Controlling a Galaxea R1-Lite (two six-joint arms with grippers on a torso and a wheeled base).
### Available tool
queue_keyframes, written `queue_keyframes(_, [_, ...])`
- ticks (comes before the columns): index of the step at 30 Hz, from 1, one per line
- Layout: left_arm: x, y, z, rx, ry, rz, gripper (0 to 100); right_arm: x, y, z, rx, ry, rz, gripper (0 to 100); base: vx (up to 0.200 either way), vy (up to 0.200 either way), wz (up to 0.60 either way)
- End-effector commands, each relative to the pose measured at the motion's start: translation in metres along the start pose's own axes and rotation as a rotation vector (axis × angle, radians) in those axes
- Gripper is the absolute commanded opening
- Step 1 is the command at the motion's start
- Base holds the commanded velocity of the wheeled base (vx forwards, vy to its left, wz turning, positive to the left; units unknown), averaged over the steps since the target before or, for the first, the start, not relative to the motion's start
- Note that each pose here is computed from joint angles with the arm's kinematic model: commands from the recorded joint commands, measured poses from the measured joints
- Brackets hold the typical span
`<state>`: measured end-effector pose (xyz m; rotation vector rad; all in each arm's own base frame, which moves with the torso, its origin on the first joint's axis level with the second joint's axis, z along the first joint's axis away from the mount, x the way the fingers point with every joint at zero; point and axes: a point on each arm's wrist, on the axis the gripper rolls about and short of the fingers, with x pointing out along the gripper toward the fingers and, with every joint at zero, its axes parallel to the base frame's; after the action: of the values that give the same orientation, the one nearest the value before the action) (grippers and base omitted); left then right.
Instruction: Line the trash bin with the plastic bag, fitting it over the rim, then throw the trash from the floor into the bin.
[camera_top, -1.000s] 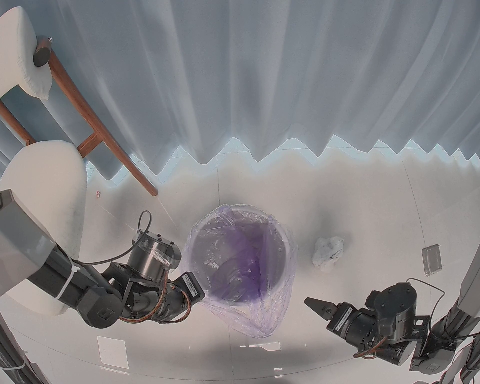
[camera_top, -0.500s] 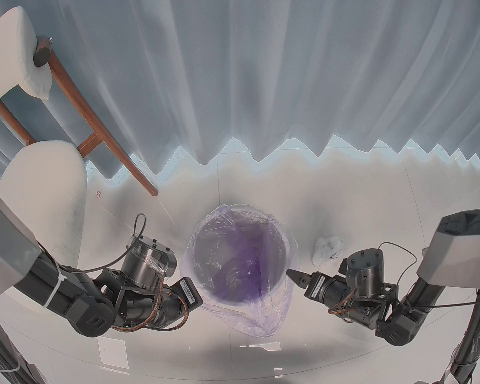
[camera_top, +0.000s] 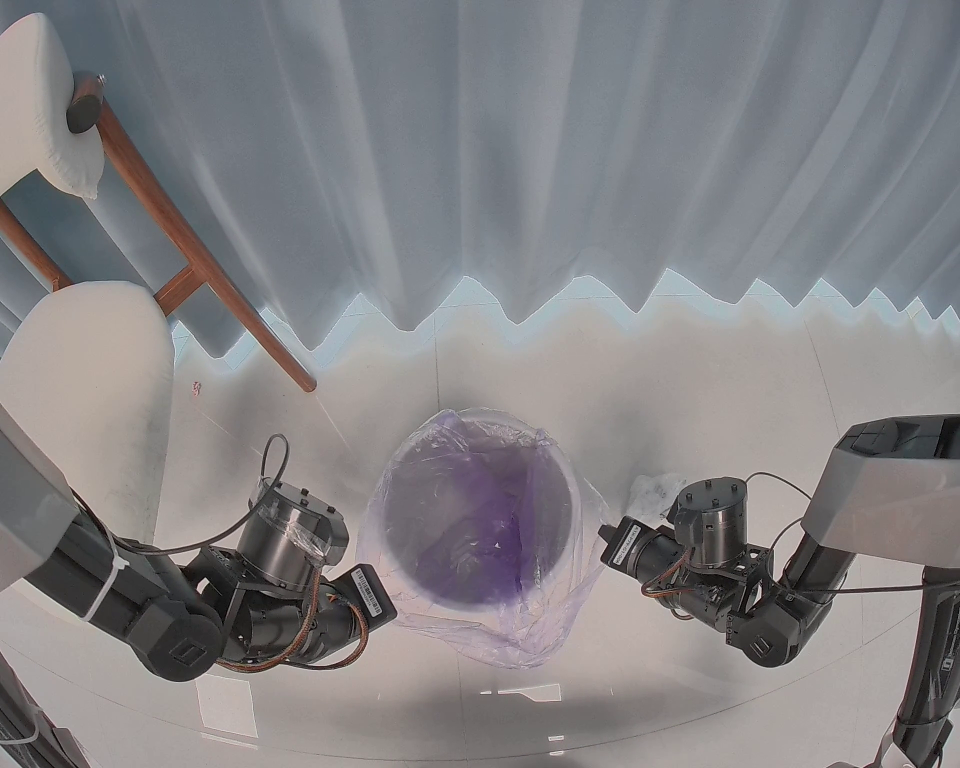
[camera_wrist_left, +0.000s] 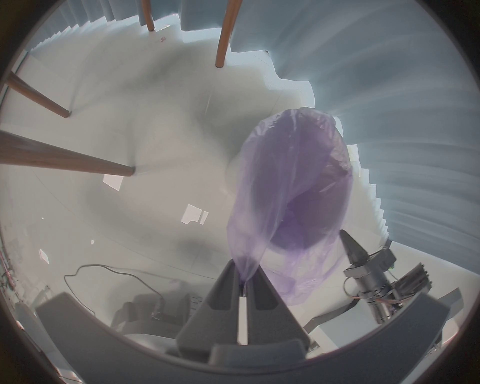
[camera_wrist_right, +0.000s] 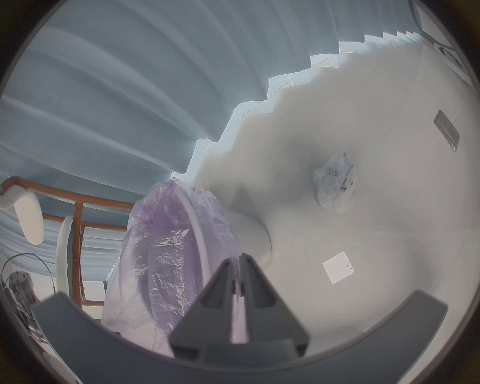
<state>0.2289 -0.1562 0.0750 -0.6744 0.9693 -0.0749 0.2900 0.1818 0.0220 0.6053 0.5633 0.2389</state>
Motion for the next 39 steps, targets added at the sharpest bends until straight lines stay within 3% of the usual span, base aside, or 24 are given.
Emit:
queue_keyframes(1, [0.006, 0.014, -0.001, 0.009, 0.002, 0.062, 0, 0.002, -0.005, 0.002, 0.008, -0.006, -0.015, 0, 0.000, 0.000, 0.00])
queue_keyframes(13, [0.030, 0.033, -0.010, 0.023, 0.018, 0.195, 0, 0.009, -0.022, 0.000, 0.027, -0.012, -0.050, 0, 0.000, 0.000, 0.00])
queue_keyframes(19, [0.034, 0.034, -0.010, 0.048, 0.021, 0.205, 0, 0.013, -0.029, -0.009, 0.019, -0.011, -0.051, 0, 0.000, 0.000, 0.00])
queue_keyframes(32, [0.044, 0.040, -0.017, 0.211, 0.058, 0.250, 0, 0.015, -0.046, -0.028, 0.008, 0.016, -0.071, 0, 0.000, 0.000, 0.00])
queue_keyframes(39, [0.054, 0.043, -0.015, 0.207, 0.050, 0.259, 0, 0.023, -0.052, -0.034, -0.013, 0.017, -0.073, 0, 0.000, 0.000, 0.00])
